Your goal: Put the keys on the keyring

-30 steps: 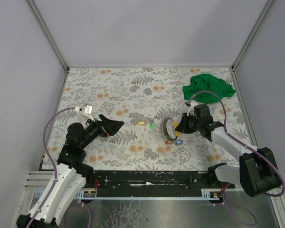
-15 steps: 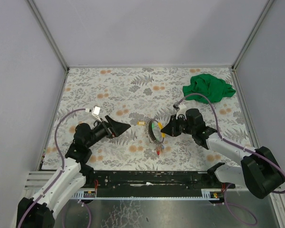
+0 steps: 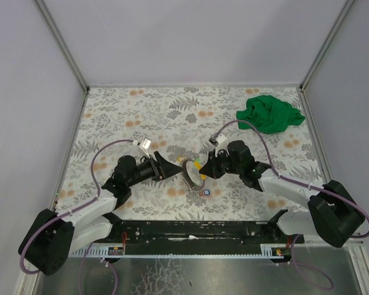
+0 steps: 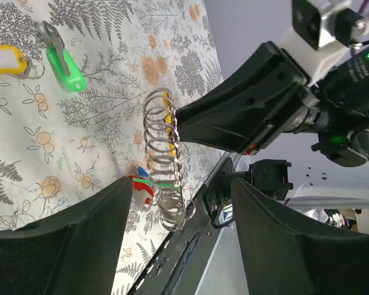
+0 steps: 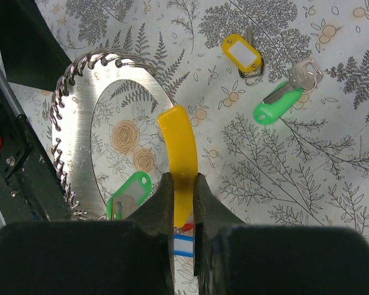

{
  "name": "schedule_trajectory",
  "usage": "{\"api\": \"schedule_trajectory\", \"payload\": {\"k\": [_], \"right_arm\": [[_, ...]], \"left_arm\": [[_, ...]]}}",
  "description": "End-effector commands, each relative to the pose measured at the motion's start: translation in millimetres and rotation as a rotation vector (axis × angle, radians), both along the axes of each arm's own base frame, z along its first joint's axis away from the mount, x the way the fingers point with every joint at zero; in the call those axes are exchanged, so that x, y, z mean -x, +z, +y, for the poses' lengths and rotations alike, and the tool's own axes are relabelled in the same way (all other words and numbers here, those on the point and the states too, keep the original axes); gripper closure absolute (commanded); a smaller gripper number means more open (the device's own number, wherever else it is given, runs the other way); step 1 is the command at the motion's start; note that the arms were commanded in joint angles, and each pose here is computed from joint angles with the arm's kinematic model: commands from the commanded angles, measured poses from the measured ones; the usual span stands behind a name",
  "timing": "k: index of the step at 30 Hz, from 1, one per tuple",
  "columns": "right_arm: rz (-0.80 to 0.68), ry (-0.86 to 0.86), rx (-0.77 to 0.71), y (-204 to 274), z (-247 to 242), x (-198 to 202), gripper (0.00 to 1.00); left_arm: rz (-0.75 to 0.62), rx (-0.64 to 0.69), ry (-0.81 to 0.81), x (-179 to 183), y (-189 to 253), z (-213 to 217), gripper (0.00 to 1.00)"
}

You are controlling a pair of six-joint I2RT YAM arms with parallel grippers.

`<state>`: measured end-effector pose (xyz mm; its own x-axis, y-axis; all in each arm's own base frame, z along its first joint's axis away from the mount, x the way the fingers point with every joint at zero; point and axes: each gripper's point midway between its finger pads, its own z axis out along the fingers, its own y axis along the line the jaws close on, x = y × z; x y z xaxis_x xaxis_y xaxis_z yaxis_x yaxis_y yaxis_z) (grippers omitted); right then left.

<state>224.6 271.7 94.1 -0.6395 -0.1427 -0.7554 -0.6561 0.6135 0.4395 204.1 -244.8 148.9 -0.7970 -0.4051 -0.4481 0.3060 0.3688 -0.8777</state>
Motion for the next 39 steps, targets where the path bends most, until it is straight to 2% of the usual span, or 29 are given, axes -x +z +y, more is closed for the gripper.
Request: {"api": "schedule_trajectory", "payload": {"k": [1,13,20,21,24,26,28,33,37,39], "right_arm": [[-0.131,0.022,-0.01,30.1,15.6,-14.6,1.0],[-0.232,0.064,0.078,37.4,24.2,-11.5,1.0],[-0.262,0.084,0.082,45.6,27.5,-7.8,1.0],[-0.265,0.083,0.077,48.3,27.2,-7.3,0.98],[-0.278,0.064,0.069,56.5,22.5,-6.1,0.81],[-0.29,0.051,0.059,65.8,18.6,-4.4,0.72],[-0.3,0.045,0.04,76.0,15.6,-1.2,0.68],[-0.307,0.043,-0.017,96.5,9.8,11.1,0.65],[-0.328,0.012,-0.05,108.3,0.8,16.2,0.55],[-0.355,-0.016,-0.057,113.0,-6.8,16.5,0.54]], "left_arm": [[-0.083,0.067,-0.031,-6.8,26.1,-12.7,0.4],[-0.061,0.071,-0.071,-4.0,17.6,-26.5,0.69],[-0.135,0.046,-0.094,-4.7,22.3,-28.9,0.9],[-0.156,0.035,-0.094,-6.0,23.7,-28.5,0.93],[-0.223,-0.004,-0.101,-8.1,27.9,-27.5,1.0],[-0.271,-0.034,-0.099,-10.0,31.2,-25.9,1.0],[-0.308,-0.074,-0.094,-11.3,32.4,-24.1,1.0],[-0.426,-0.18,-0.041,-19.0,41.3,-17.5,1.0],[-0.54,-0.278,0.025,-26.8,52.7,-13.0,1.0],[-0.586,-0.313,0.042,-27.5,58.8,-13.5,1.0]]}}
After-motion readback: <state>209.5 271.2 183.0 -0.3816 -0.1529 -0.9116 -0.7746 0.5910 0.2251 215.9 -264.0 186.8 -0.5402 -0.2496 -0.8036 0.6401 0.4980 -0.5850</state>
